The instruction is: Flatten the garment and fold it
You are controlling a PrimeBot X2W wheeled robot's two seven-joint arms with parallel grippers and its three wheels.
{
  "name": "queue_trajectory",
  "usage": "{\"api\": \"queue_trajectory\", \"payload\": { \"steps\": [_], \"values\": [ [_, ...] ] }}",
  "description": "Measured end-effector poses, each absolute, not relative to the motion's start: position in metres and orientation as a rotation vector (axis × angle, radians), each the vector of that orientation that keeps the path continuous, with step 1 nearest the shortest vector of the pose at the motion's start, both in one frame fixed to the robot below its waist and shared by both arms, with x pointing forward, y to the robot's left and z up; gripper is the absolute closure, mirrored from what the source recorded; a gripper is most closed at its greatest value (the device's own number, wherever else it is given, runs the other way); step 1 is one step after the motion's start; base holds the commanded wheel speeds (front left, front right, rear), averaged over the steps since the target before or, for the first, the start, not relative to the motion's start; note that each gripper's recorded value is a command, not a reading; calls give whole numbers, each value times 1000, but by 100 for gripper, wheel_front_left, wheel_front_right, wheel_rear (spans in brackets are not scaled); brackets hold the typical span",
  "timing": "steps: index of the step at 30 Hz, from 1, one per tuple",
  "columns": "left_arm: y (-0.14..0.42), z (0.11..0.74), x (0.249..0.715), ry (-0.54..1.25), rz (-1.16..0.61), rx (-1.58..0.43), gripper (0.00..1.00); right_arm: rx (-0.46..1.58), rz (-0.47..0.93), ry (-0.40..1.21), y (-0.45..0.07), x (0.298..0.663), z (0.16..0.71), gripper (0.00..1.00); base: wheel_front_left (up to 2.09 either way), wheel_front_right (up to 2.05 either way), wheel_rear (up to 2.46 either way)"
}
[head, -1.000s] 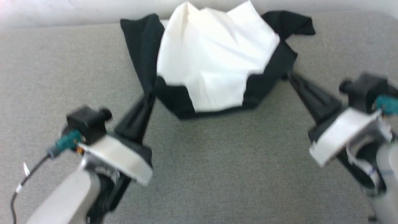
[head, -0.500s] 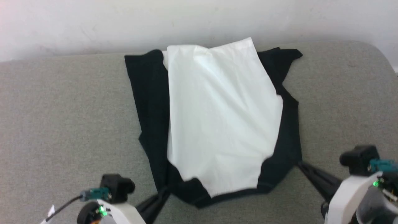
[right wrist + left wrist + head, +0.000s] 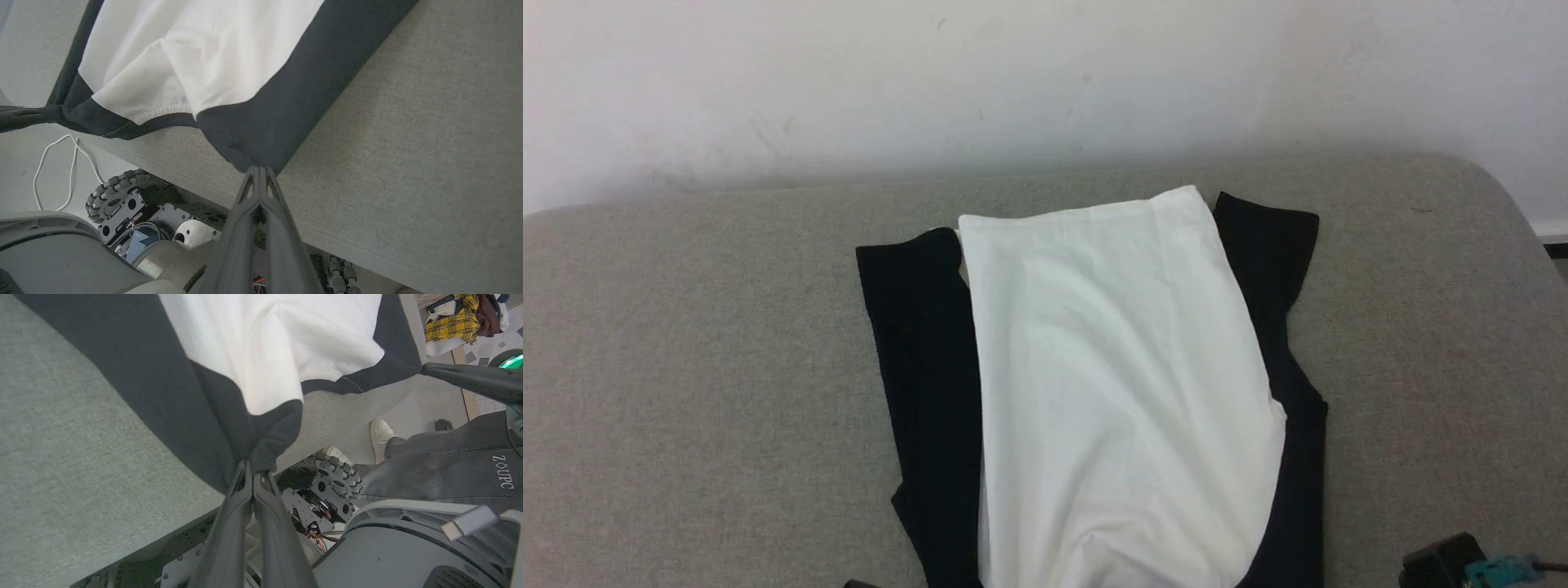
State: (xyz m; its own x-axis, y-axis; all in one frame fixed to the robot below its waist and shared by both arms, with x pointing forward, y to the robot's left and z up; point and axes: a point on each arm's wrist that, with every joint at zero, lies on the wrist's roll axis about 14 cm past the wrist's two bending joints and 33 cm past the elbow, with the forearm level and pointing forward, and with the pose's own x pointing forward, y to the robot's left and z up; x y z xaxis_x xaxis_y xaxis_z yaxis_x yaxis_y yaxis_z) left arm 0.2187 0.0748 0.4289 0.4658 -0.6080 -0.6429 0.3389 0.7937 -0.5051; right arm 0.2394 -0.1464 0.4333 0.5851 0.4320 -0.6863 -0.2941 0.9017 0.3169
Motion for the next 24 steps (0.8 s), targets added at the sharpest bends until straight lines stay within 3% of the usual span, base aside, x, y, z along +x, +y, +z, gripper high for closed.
{"api": "queue_trajectory", "payload": {
  "steps": [18,19,20,21,23,24],
  "values": [
    [86,385,233,950,-532,-304,100,176,393,857,-142,248,399,100,0,0,0],
    [85,383,236,943,-531,-305,96,177,394,857,-141,251,396,100,0,0,0],
    [86,381,240,932,-520,-306,67,179,396,855,-140,253,394,100,0,0,0],
    [86,381,245,913,-507,-312,53,183,396,853,-139,256,391,100,0,0,0],
    [83,377,249,902,-503,-324,50,190,398,845,-136,261,388,100,0,0,0],
    [82,376,251,897,-497,-334,35,194,397,843,-135,263,386,96,0,0,0]
  ]
}}
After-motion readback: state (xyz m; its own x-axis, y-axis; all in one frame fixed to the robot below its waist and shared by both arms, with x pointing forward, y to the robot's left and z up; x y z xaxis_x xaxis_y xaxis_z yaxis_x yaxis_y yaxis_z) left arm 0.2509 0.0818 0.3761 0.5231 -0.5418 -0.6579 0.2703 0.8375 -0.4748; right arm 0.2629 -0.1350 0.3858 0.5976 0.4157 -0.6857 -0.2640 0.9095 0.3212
